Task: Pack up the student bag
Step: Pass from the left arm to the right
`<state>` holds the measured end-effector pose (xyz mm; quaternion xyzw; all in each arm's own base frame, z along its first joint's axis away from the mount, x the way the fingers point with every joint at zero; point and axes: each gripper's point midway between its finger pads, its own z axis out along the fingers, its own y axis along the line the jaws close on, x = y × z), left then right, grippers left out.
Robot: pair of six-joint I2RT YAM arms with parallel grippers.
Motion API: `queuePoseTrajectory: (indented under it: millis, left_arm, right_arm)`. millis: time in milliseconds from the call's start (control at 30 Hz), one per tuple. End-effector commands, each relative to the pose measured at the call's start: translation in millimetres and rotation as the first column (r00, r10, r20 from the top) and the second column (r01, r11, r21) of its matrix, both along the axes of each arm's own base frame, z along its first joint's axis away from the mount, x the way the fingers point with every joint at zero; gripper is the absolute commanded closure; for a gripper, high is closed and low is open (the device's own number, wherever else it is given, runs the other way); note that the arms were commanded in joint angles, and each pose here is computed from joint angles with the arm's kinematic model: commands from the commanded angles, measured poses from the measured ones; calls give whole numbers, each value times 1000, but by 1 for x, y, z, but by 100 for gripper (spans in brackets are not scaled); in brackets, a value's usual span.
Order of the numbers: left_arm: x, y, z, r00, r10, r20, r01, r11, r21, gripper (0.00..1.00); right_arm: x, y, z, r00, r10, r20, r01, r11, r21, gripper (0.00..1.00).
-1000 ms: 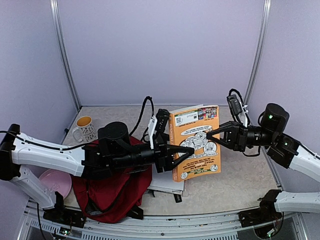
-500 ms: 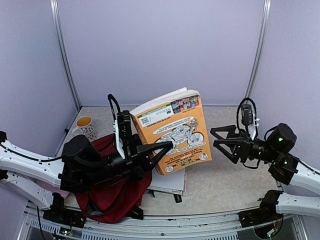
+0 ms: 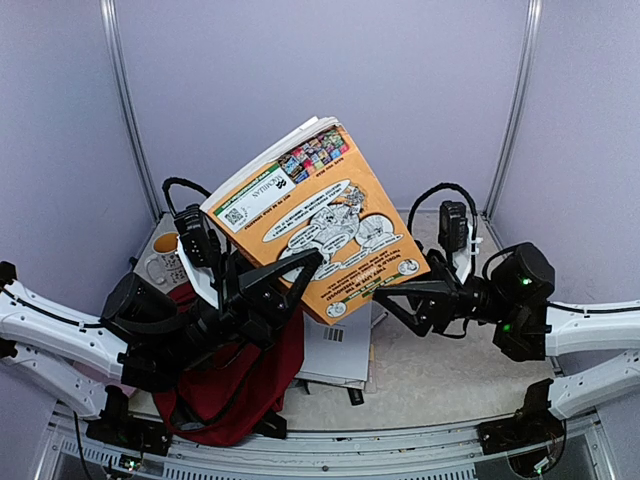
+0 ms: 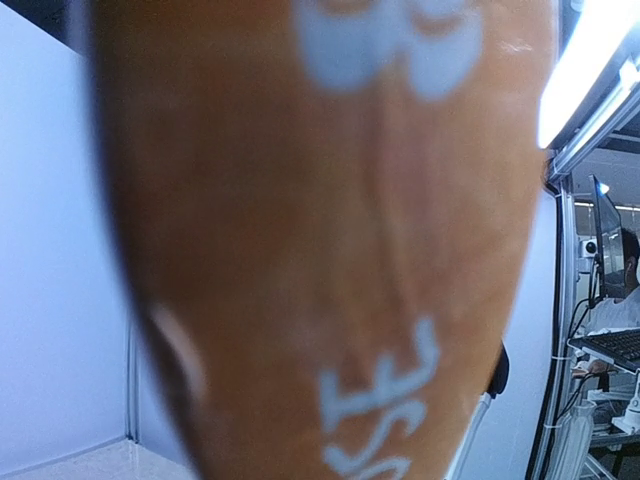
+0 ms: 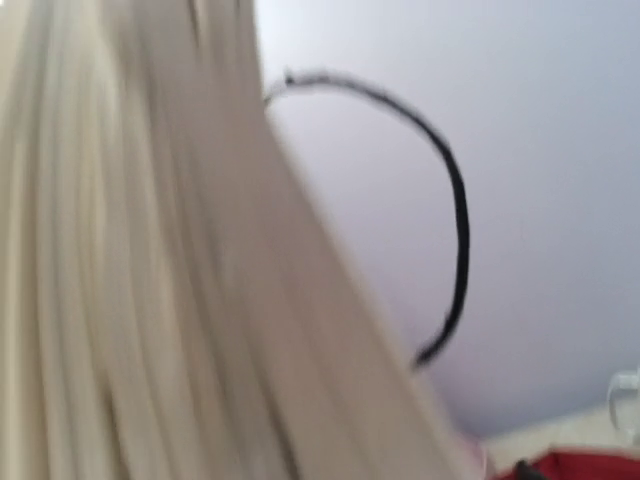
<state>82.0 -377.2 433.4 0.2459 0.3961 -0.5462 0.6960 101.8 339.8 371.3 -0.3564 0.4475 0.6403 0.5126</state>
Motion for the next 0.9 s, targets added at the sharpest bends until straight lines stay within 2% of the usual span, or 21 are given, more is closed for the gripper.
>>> queuePoseTrajectory:
  millis: [0, 33, 133, 167, 200, 267, 300, 367, 400, 433, 467, 533, 600, 667, 767, 867]
  left_arm:
    - [-12, 19, 33, 998, -41, 43, 46, 989, -143, 100]
    - [-13, 18, 32, 998, -45, 40, 50, 988, -145, 100]
    - [-13, 15, 30, 998, -54, 38, 58, 989, -139, 100]
    - [-13, 14, 29, 998, -55, 37, 59, 989, -133, 100]
    - [-13, 13, 28, 998, -54, 33, 58, 990, -126, 100]
    - [-8, 12, 22, 999, -44, 2, 44, 995, -95, 100]
    - [-4, 10, 17, 999, -29, -28, 27, 998, -62, 96]
    - [15, 0, -4, 990, 48, -131, -39, 997, 68, 55]
    - [26, -3, -17, 977, 104, -185, -77, 986, 149, 38]
    - [37, -6, -37, 956, 176, -234, -116, 962, 247, 28]
    - [45, -5, -53, 932, 245, -267, -152, 933, 326, 23]
    - [46, -1, -88, 896, 320, -306, -158, 877, 454, 14]
    - [39, 3, -113, 872, 357, -334, -138, 835, 533, 4]
    - [36, 7, -139, 831, 405, -382, -107, 790, 604, 1]
    - [40, 25, -190, 722, 574, -386, -112, 647, 754, 1]
    - [41, 44, -238, 634, 705, -317, -97, 479, 872, 1]
  right_arm:
    - [-6, -6, 52, 996, -7, 90, -8, 987, 162, 17]
    - [-6, -4, 55, 996, 3, 89, -18, 986, 166, 26]
    - [-10, -3, 62, 995, 38, 90, -55, 981, 187, 73]
    - [-11, -4, 63, 994, 48, 93, -65, 980, 190, 91]
    - [-12, -4, 65, 994, 54, 92, -71, 980, 189, 100]
    - [-12, -9, 69, 995, 42, 86, -57, 981, 186, 100]
    - [-10, -12, 72, 997, 20, 77, -34, 982, 183, 100]
    - [-1, -24, 77, 997, -55, 55, 45, 987, 157, 100]
    - [6, -30, 79, 994, -105, 44, 98, 986, 136, 100]
    - [13, -37, 79, 985, -166, 41, 161, 981, 107, 100]
    - [22, -45, 78, 972, -233, 33, 230, 971, 73, 100]
    - [45, -61, 68, 929, -369, -1, 369, 929, -21, 100]
    - [66, -80, 58, 876, -481, -26, 476, 873, -106, 100]
    - [85, -92, 36, 820, -571, -31, 548, 801, -242, 100]
    - [107, -104, 13, 744, -668, -1, 612, 682, -400, 100]
    - [117, -108, 3, 711, -702, 31, 629, 616, -475, 100]
